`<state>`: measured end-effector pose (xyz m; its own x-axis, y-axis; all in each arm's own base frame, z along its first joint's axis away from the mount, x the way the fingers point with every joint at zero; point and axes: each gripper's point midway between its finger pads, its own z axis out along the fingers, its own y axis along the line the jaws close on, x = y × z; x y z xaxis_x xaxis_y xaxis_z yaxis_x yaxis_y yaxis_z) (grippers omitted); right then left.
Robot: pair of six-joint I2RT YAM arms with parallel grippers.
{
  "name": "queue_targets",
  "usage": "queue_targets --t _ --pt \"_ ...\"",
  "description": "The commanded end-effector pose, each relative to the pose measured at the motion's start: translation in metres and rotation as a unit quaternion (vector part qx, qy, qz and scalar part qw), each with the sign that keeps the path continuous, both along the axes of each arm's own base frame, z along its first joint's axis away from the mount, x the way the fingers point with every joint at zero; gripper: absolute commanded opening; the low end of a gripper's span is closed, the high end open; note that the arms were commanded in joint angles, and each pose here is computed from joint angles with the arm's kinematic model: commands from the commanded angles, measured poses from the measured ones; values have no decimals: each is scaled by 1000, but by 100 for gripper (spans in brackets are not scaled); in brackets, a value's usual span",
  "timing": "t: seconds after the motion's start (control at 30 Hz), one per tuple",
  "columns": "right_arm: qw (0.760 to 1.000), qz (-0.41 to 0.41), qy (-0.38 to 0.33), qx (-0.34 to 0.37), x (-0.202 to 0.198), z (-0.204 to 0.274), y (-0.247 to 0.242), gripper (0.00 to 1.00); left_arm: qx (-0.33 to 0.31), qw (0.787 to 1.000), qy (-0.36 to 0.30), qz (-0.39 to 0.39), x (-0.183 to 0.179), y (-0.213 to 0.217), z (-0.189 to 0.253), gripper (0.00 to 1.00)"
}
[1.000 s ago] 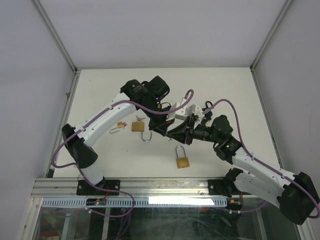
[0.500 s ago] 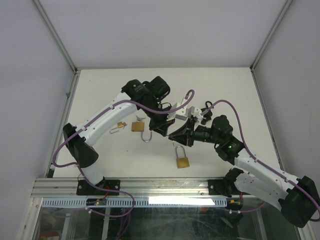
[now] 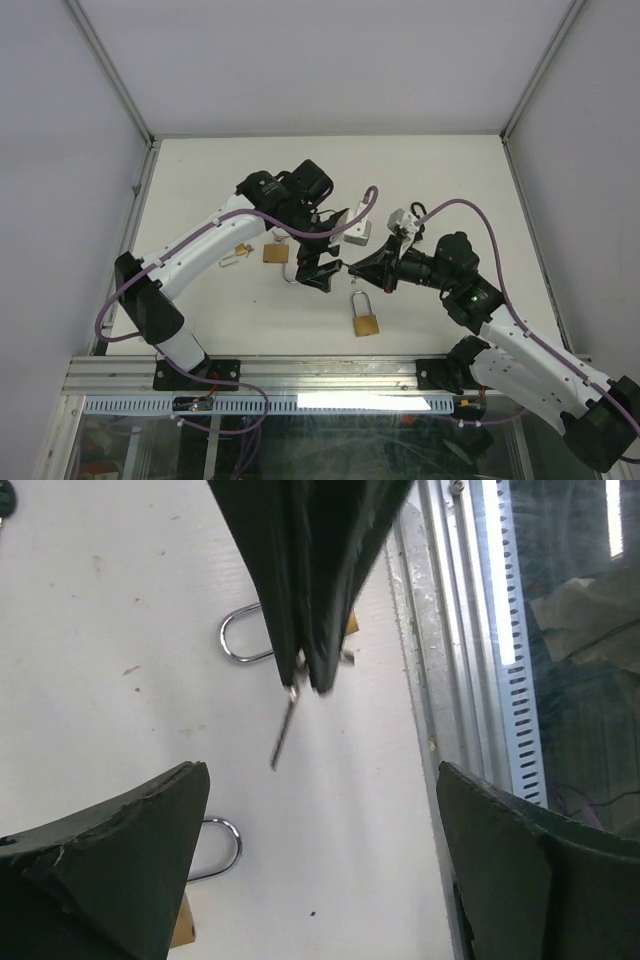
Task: Unlock with the key
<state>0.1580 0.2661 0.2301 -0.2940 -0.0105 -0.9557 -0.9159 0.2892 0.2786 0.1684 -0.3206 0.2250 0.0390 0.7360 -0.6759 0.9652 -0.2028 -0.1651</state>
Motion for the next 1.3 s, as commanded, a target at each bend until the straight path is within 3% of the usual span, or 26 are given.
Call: queue_targets --t 0.0,0.1,0.17,0.27,0.3,0.43,0.53,0.67,0.9,1.27 --pt "997 -75 16 28 15 23 -24 0 -117 987 -112 -15 18 -7 38 99" --pt "985 -160 52 28 36 24 -51 0 -149 973 -172 -39 28 -10 28 99" --pt "970 -222 97 14 52 18 -74 0 -173 957 -203 -116 19 -13 8 99" --pt "943 -286 171 -14 72 10 -106 0 -177 906 -255 -288 -8 -23 -33 99" --pt "937 -298 184 -26 76 7 -115 0 -157 874 -273 -370 -17 -22 -54 99" --pt "912 -358 197 -44 90 3 -148 0 -156 829 -234 -483 -33 -50 -89 99" --pt "906 -368 204 -53 91 -1 -159 0 -143 811 -227 -520 -38 -78 -106 99" --pt "910 -360 199 -46 87 0 -157 0 -125 803 -219 -541 -40 -102 -126 99" --pt "912 -353 201 -58 77 -4 -157 0 -44 794 -170 -581 -52 -86 -167 99" --pt "918 -345 188 -56 73 2 -155 0 8 808 -170 -564 -42 -93 -207 99"
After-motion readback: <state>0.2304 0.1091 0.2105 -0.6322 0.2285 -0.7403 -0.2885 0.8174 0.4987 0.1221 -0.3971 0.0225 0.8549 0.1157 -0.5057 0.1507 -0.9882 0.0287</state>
